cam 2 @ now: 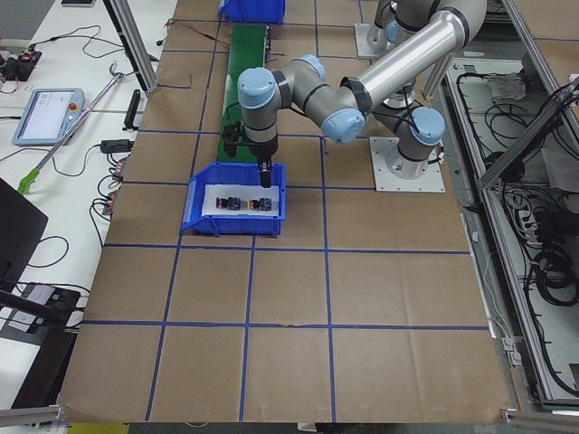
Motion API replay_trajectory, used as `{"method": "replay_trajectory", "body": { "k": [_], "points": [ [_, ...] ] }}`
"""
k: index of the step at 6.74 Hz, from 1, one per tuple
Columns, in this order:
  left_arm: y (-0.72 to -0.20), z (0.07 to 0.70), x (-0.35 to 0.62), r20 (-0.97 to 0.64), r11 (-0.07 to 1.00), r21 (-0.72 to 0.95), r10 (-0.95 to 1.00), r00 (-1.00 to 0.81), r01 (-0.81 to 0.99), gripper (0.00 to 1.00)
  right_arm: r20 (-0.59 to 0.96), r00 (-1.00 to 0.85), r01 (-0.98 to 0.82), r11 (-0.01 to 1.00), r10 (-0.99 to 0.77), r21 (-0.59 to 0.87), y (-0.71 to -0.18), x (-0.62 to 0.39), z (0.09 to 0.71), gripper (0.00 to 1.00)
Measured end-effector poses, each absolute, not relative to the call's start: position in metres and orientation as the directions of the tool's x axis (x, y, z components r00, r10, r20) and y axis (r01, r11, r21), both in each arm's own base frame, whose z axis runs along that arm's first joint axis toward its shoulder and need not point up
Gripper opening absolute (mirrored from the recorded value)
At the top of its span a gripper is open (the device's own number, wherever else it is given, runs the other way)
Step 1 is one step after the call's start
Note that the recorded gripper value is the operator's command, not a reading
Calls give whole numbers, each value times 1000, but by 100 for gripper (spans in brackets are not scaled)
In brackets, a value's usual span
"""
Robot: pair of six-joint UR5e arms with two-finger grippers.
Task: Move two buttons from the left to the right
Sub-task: 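Lower the left gripper into the bin onto the yellow-capped button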
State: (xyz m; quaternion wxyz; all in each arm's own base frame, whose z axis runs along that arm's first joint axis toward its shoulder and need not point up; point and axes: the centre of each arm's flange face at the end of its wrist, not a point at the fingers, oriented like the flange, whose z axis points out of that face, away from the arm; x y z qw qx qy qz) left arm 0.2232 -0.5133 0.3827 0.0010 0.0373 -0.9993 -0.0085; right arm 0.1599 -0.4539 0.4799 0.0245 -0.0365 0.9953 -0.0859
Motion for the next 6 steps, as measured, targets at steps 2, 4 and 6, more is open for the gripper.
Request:
{"method": "replay_trajectory", "body": {
  "k": [2,4,6],
  "points": [
    [-518,341,223,-9,998,-3,-64,-998,-64,100,-42,-996,-68,983,-76,-171,-454,160,479,100],
    [-525,309,221,7,999,17,-30,-1000,-30,100,-42,-996,-66,983,-75,-173,-455,160,478,100],
    [-533,281,224,17,999,30,-16,-1000,-15,100,-42,-996,-66,983,-74,-173,-455,160,477,100]
  ]
}}
